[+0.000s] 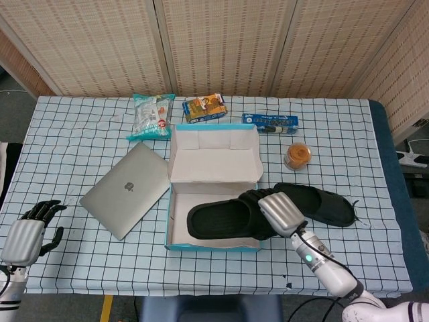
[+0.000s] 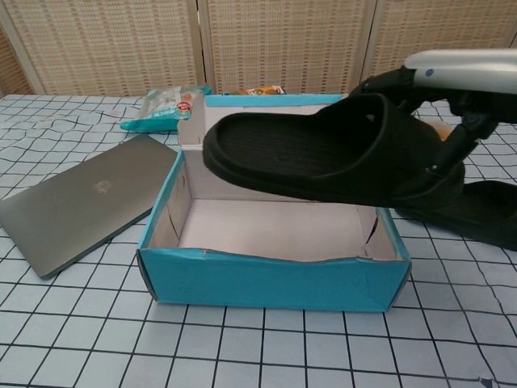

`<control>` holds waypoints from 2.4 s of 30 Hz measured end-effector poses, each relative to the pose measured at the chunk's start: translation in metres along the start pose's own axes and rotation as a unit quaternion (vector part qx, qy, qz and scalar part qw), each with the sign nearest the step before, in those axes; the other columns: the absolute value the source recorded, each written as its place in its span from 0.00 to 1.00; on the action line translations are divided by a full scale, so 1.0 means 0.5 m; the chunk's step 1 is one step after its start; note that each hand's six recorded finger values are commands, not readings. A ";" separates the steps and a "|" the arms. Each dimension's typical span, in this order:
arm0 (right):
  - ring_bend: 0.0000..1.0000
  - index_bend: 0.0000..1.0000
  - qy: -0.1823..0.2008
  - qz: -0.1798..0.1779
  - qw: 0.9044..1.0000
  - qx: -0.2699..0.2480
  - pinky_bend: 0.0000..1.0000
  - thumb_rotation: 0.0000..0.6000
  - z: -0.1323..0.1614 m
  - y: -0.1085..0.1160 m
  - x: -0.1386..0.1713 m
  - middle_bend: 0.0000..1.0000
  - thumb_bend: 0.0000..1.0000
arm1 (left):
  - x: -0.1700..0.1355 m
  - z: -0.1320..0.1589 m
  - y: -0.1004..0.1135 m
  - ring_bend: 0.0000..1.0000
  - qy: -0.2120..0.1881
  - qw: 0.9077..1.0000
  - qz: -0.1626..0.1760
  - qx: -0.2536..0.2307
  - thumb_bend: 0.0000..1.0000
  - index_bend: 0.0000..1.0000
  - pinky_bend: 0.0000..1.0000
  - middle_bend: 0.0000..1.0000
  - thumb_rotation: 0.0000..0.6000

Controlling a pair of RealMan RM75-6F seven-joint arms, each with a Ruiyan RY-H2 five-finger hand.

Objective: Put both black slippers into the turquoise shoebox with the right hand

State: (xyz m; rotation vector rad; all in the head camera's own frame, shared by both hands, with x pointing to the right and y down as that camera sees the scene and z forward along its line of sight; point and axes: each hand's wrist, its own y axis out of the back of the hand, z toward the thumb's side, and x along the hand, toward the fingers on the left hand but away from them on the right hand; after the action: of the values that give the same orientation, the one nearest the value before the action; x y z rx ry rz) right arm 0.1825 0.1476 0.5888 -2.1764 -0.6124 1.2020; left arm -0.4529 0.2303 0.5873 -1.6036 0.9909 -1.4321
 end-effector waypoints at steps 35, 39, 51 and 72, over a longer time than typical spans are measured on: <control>0.45 0.60 -0.021 0.048 0.998 0.019 0.42 1.00 0.016 -0.185 -0.118 0.61 0.05 | -0.002 -0.001 0.005 0.18 0.001 1.000 0.000 -0.007 0.45 0.28 0.37 0.20 1.00; 0.42 0.58 -0.033 0.051 0.998 0.022 0.41 1.00 -0.005 -0.196 -0.124 0.61 0.05 | -0.001 0.000 0.004 0.18 -0.001 1.000 0.000 -0.002 0.46 0.28 0.37 0.20 1.00; 0.00 0.07 -0.002 0.026 0.998 -0.066 0.04 1.00 -0.003 -0.176 -0.129 0.07 0.05 | -0.001 0.000 0.003 0.18 0.000 1.000 -0.002 -0.005 0.45 0.28 0.37 0.20 1.00; 0.00 0.04 -0.070 -0.062 0.995 -0.037 0.02 1.00 -0.164 0.000 0.028 0.04 0.05 | 0.000 -0.006 0.006 0.18 0.006 1.000 0.002 -0.004 0.45 0.28 0.37 0.20 1.00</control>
State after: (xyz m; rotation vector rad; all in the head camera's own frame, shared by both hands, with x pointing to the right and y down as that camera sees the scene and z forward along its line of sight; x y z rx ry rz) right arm 0.2602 0.1349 0.6158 -2.0929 -0.8508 1.2914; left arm -0.4560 0.2292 0.5849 -1.6000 1.0069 -1.4374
